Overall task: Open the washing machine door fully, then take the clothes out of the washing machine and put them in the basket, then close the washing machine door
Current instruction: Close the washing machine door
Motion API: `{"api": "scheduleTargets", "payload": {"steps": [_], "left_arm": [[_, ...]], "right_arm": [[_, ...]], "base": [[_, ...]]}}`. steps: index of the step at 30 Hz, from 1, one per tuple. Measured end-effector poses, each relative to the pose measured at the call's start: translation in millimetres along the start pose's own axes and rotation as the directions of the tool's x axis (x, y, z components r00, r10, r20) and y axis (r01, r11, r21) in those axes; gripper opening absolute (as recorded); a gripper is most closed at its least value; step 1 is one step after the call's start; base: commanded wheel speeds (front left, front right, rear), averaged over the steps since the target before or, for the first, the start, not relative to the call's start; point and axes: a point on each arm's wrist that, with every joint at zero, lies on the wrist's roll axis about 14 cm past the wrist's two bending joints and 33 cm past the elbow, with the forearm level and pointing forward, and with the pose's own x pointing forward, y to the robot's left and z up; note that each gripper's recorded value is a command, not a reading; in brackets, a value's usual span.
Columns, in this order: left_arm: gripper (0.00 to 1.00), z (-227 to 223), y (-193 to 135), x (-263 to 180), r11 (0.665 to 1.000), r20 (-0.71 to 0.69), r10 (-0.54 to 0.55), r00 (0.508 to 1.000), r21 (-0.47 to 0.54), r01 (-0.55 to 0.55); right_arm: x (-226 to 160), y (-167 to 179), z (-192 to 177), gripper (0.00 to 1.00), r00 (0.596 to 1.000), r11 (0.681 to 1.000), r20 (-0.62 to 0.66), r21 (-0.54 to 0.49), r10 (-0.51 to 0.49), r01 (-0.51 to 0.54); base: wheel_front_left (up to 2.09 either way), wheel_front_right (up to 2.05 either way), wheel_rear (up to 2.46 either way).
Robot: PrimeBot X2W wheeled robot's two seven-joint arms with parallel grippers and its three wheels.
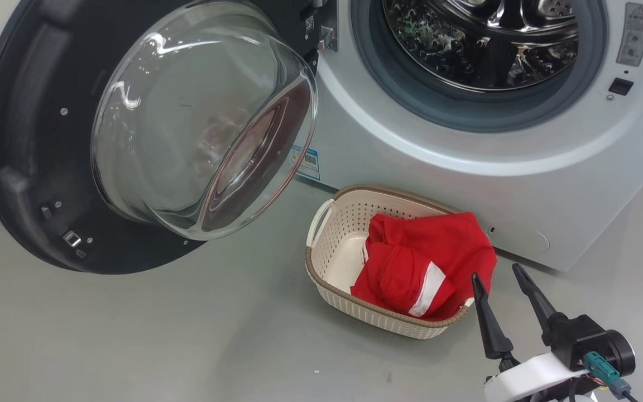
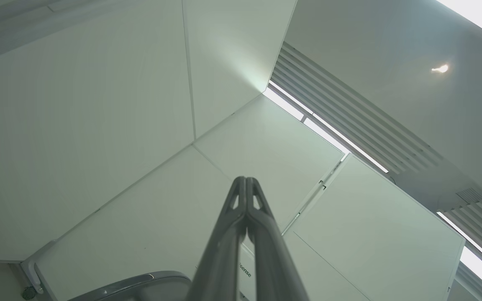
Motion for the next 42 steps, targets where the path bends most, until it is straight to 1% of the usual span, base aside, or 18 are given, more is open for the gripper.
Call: {"api": "scheduleTargets", "payload": {"steps": [4,8,9,13,17,19,26,32,34,39,42], "left_arm": [[0.00,11,40,6,0.990,-0.030,0.139,0.990,0.022,-0.139],[0.00,16,75,9,0.965,-0.068,0.262,0.963,0.028,-0.260],[0.00,13,84,7,0.955,-0.094,0.295,0.951,0.022,-0.295],[0.00,-7,116,-3,0.910,-0.215,0.414,0.885,0.062,-0.410],[0.00,-19,141,-15,0.864,-0.293,0.497,0.817,0.075,-0.498],[0.00,-26,151,-22,0.843,-0.338,0.528,0.779,0.103,-0.527],[0.00,-57,172,-47,0.795,-0.482,0.580,0.656,0.161,-0.585],[0.00,-73,181,-61,0.772,-0.558,0.599,0.574,0.211,-0.600],[0.00,-76,182,-61,0.770,-0.565,0.601,0.565,0.220,-0.599],[0.00,-77,186,-55,0.766,-0.560,0.607,0.564,0.222,-0.603],[0.00,-81,189,-58,0.758,-0.572,0.612,0.546,0.229,-0.610]], "right_arm": [[0,-1,-3,1.00,1.000,1.000,-0.008,-0.001,0.005,-0.005],[0,-4,-4,1.00,1.000,1.000,-0.011,0.000,0.002,-0.002],[0,-5,-4,1.00,1.000,1.000,-0.011,-0.001,0.000,0.000],[0,-11,-7,1.00,1.000,1.000,-0.017,-0.003,-0.009,0.009],[3,-12,-9,1.00,1.000,1.000,-0.020,0.001,-0.005,0.005],[4,-13,-8,1.00,1.000,1.000,-0.018,0.000,0.000,0.000],[3,-18,-11,1.00,1.000,1.000,-0.024,-0.002,-0.009,0.009],[4,-19,-12,1.00,1.000,1.000,-0.026,0.002,-0.011,0.012],[6,-20,-11,1.00,1.000,1.000,-0.023,0.001,-0.010,0.010],[7,-21,-12,1.00,1.000,1.000,-0.026,-0.002,-0.006,0.005],[7,-22,-13,1.00,1.000,1.000,-0.028,-0.003,-0.006,0.006]], "base": [[0.00,0.00,0.00],[0.00,0.00,0.00],[0.00,0.00,0.00],[0.00,0.00,0.00],[0.00,0.00,0.00],[0.00,0.00,0.00],[0.00,0.00,0.00],[0.00,0.00,0.00],[0.00,0.00,0.00],[0.00,0.00,0.00],[0.00,0.00,0.00]]}}
